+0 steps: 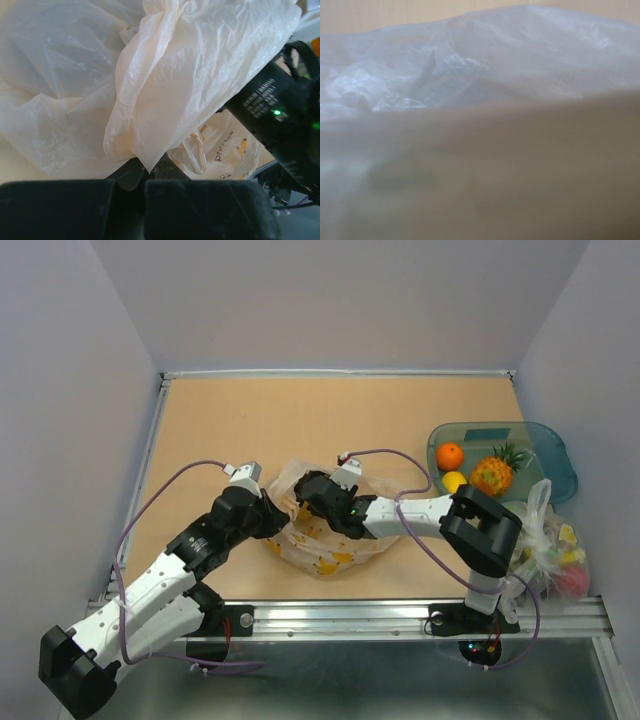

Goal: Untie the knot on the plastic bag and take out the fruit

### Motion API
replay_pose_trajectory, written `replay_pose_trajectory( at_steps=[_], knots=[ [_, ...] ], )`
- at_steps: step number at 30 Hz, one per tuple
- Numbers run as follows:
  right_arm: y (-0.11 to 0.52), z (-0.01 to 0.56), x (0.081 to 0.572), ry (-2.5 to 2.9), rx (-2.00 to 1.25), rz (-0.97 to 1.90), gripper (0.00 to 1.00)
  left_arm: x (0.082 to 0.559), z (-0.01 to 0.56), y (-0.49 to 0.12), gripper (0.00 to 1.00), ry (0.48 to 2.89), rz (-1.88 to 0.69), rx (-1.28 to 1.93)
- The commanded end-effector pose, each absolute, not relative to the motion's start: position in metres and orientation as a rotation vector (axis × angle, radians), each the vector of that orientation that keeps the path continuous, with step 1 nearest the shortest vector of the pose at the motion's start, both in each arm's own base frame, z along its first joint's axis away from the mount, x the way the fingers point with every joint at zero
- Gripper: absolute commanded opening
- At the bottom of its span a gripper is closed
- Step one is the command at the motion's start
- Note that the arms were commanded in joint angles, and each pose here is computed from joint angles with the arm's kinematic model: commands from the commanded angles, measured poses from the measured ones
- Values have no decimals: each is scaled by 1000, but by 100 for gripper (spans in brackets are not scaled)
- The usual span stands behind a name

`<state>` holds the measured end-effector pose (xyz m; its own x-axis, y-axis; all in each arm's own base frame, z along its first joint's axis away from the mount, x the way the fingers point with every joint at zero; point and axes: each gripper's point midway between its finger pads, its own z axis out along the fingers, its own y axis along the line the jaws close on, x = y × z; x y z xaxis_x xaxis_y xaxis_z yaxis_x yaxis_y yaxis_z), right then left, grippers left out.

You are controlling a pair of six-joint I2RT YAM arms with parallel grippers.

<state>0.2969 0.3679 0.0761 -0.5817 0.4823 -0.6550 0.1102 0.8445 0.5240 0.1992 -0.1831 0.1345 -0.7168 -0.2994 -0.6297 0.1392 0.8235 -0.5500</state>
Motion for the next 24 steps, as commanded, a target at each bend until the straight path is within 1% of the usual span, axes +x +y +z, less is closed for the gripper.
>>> replay_pose_trajectory(
  at_steps=[1,3,6,10,11,13,14,15,16,18,21,22,23,24],
  knots=[
    [386,91,321,2053,509,570,85,190,141,-190,0,2236,-838,-99],
    [389,79,323,2066,515,555,84,188,142,-189,0,2228,-844,-100],
    [388,68,322,2076,528,538,80,186,145,-187,0,2219,-848,-102],
    [380,51,318,2097,538,496,68,185,141,-188,0,2225,-856,-107],
    [377,51,318,2092,550,494,57,185,140,-189,0,2228,-859,-104],
    [370,47,314,2098,548,478,45,185,137,-188,0,2235,-853,-105],
    [369,52,313,2094,550,489,29,186,136,-188,0,2237,-843,-110],
    [367,55,313,2093,548,490,22,186,135,-187,0,2239,-839,-117],
    [363,53,309,2101,542,485,12,187,133,-186,0,2240,-833,-121],
    [356,59,305,2104,520,487,2,188,130,-186,0,2243,-826,-129],
    [352,63,297,2127,468,495,1,191,127,-183,0,2242,-801,-151],
    [353,75,295,2122,460,528,1,191,127,-183,0,2242,-802,-152],
    [348,71,290,2139,442,524,1,196,125,-178,0,2234,-762,-175],
    [349,80,286,2145,411,552,1,199,125,-174,0,2227,-731,-195]
  ],
)
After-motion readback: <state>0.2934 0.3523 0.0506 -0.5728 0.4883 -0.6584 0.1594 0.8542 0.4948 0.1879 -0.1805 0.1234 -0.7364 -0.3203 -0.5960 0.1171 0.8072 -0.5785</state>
